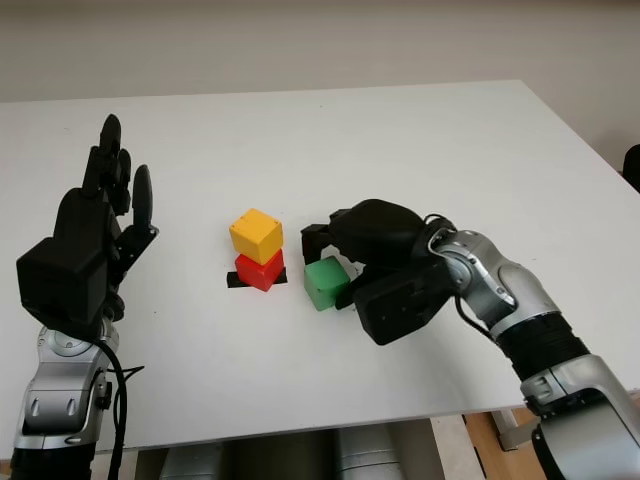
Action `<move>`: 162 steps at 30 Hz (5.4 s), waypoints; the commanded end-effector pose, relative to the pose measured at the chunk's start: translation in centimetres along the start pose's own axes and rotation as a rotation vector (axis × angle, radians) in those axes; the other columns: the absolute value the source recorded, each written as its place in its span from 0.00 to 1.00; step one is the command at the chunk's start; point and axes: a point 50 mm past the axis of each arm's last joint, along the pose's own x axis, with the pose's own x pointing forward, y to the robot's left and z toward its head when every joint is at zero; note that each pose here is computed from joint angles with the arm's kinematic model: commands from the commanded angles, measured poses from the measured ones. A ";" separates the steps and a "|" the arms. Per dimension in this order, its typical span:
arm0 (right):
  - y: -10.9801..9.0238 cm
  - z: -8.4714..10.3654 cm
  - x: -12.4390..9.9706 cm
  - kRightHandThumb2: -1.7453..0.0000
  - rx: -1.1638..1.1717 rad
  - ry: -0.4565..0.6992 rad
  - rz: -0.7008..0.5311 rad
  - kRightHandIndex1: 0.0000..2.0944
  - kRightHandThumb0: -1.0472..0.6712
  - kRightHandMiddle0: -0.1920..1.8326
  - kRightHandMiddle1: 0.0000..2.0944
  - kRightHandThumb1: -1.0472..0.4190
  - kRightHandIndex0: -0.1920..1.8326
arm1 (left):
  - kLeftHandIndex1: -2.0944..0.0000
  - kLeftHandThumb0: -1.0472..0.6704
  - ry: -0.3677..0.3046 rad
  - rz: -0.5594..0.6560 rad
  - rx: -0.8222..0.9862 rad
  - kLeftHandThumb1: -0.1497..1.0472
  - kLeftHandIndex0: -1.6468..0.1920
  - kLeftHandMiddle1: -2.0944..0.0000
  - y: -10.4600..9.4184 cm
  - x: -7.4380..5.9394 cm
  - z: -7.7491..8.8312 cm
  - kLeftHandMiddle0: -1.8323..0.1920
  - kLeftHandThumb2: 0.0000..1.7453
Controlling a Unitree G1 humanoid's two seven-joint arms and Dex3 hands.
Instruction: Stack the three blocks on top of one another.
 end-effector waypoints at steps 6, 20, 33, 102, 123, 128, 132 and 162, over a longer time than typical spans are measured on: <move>0.9 0.0 -0.1 0.97 0.052 -0.008 -0.006 0.91 0.39 0.29 0.66 0.06 0.28 | 0.97 0.20 -0.014 0.008 -0.003 1.00 0.88 0.97 0.2 -0.2 0.3 0.88 0.37; -2.8 -2.4 0.3 0.95 0.221 0.091 -0.047 1.00 0.38 0.23 0.75 0.00 0.45 | 0.97 0.20 -0.014 0.005 0.002 1.00 0.88 0.97 0.2 0.0 0.3 0.88 0.37; -7.1 -3.7 0.1 0.97 0.207 0.193 -0.122 1.00 0.42 0.22 0.79 0.01 0.40 | 0.97 0.19 -0.014 -0.003 0.010 1.00 0.88 0.97 0.1 0.0 0.3 0.88 0.37; -13.3 3.5 6.3 0.97 0.213 -0.054 0.056 0.85 0.37 0.29 0.81 0.04 0.36 | 0.97 0.20 -0.002 0.005 0.027 1.00 0.87 0.97 0.6 -0.3 0.7 0.88 0.38; -12.0 3.5 7.1 0.97 0.250 -0.039 0.079 0.88 0.36 0.27 0.81 0.03 0.34 | 0.97 0.21 0.001 0.005 0.012 1.00 0.87 0.97 0.5 -0.3 0.7 0.88 0.38; -11.8 3.4 7.1 0.97 0.254 -0.041 0.081 0.87 0.37 0.27 0.81 0.03 0.34 | 0.97 0.21 -0.002 0.007 0.013 1.00 0.87 0.97 0.5 -0.3 0.7 0.87 0.38; -11.7 3.4 7.1 0.97 0.248 -0.044 0.078 0.86 0.37 0.27 0.81 0.03 0.34 | 0.97 0.21 -0.006 0.006 0.016 1.00 0.87 0.97 0.4 -0.3 0.7 0.87 0.38; -11.7 3.2 7.0 0.97 0.205 -0.055 0.126 0.42 0.30 0.17 0.43 0.05 0.17 | 0.97 0.20 -0.002 -0.001 0.005 1.00 0.88 0.98 0.4 -0.2 0.8 0.88 0.37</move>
